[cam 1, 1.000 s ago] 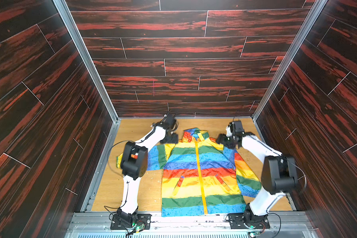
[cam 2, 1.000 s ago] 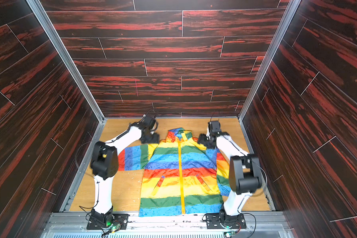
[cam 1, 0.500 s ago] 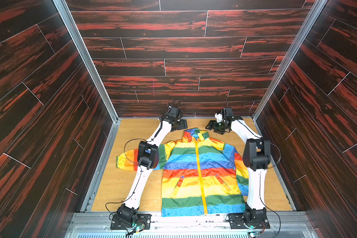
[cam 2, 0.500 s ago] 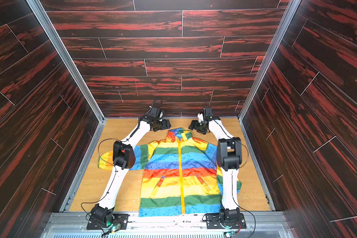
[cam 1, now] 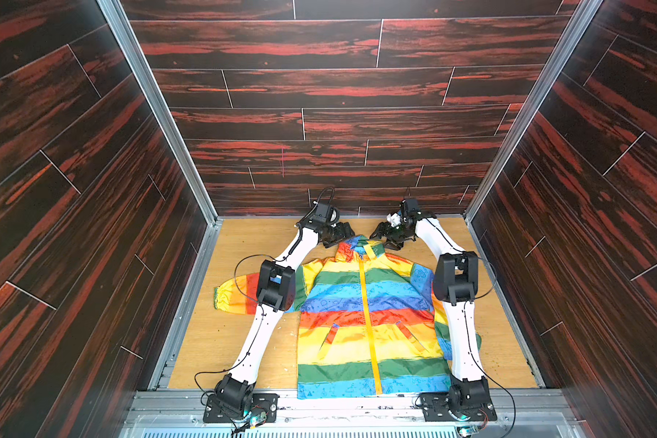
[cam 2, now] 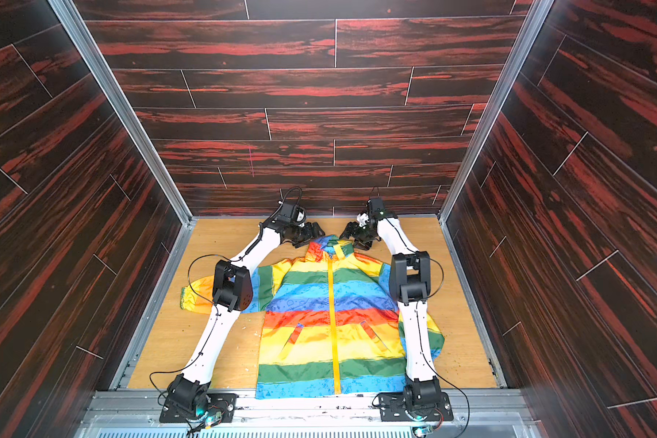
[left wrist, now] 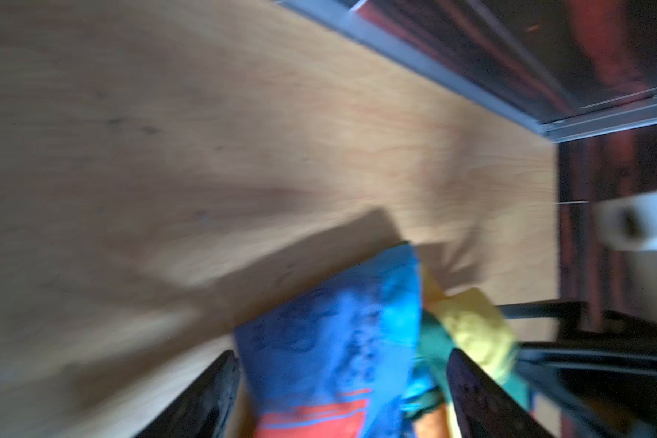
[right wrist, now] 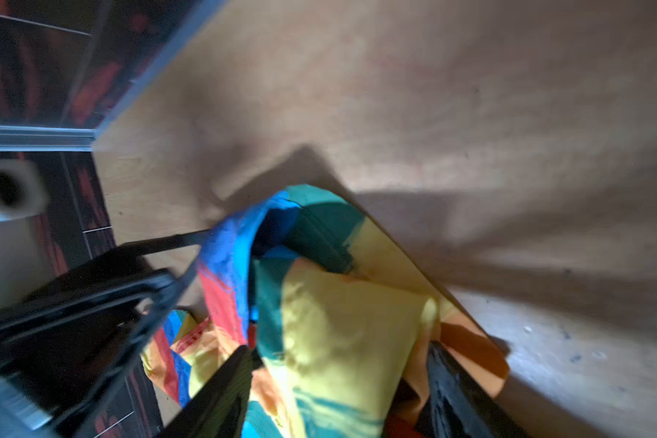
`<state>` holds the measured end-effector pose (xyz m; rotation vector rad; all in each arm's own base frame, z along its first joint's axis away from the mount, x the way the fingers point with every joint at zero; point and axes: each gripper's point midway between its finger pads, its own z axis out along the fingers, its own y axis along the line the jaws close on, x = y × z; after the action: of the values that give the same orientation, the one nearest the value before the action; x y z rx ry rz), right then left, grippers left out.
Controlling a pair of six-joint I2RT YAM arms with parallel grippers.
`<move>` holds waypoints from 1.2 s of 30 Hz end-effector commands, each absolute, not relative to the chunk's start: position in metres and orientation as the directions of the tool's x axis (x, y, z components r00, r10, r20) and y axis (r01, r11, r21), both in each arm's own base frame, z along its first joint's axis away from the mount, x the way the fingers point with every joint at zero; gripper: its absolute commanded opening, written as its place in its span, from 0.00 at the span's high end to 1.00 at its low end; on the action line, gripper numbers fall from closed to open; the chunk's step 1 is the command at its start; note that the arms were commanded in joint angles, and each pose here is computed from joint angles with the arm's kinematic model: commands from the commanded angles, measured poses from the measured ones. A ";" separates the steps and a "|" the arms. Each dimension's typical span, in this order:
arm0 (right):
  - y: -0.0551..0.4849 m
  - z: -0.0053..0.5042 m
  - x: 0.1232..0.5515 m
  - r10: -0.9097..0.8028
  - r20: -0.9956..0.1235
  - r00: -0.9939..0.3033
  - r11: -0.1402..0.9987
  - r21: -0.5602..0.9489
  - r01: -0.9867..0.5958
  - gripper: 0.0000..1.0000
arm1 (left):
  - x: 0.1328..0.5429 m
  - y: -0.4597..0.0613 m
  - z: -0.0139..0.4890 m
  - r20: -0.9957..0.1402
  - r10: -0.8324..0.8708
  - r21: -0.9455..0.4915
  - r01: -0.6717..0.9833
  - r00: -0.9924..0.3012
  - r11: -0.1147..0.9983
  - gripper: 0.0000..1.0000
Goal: Unzip the jacket
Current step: Flatten out the jacket at the center of the board.
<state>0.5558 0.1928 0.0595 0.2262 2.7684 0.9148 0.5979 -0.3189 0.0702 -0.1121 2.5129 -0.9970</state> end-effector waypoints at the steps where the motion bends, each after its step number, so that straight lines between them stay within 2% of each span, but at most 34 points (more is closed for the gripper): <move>1: 0.193 0.028 0.537 0.217 -0.033 -0.976 0.803 0.575 0.159 0.26 | 0.591 -0.333 0.054 -0.313 -0.221 -0.710 0.074 -0.924 0.700 0.15; 8: 0.217 0.031 0.530 0.181 0.016 -0.983 0.733 0.665 0.145 0.27 | 0.585 -0.337 0.034 -0.278 -0.216 -0.707 0.047 -0.936 0.706 0.18; 11: 0.219 0.031 0.533 0.185 0.011 -0.983 0.725 0.673 0.144 0.34 | 0.583 -0.338 0.028 -0.266 -0.209 -0.710 0.044 -0.941 0.703 0.26; 14: 0.219 0.037 0.537 0.182 -0.020 -0.983 0.726 0.677 0.121 0.50 | 0.581 -0.340 0.030 -0.268 -0.198 -0.711 0.055 -0.943 0.701 0.49; 16: 0.219 0.049 0.542 0.184 -0.062 -0.981 0.723 0.685 0.092 0.63 | 0.583 -0.338 0.044 -0.300 -0.193 -0.702 0.079 -0.934 0.708 0.70; 18: 0.219 0.065 0.546 0.184 -0.119 -0.976 0.721 0.691 0.052 0.74 | 0.586 -0.337 0.066 -0.345 -0.188 -0.692 0.114 -0.920 0.713 0.86; 20: 0.219 0.084 0.548 0.182 -0.178 -0.967 0.717 0.697 0.007 0.83 | 0.588 -0.335 0.092 -0.390 -0.185 -0.682 0.148 -0.902 0.716 0.98; 23: 0.218 0.116 0.547 0.173 -0.281 -0.944 0.721 0.689 -0.073 0.87 | 0.584 -0.332 0.135 -0.460 -0.161 -0.660 0.215 -0.873 0.720 1.00; 28: 0.216 0.155 0.527 0.124 -0.493 -0.861 0.788 0.576 -0.216 0.87 | 0.549 -0.324 0.180 -0.539 -0.054 -0.542 0.297 -0.841 0.786 1.00; 36: 0.196 0.237 0.482 0.130 -0.794 -0.594 0.867 0.382 -0.320 0.84 | 0.491 -0.308 0.251 -0.764 0.012 -0.305 0.378 -0.645 0.874 1.00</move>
<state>0.4744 0.2120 0.1949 -0.1293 2.3220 0.7622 0.4956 -0.3230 0.2123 0.2508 2.3641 -0.7259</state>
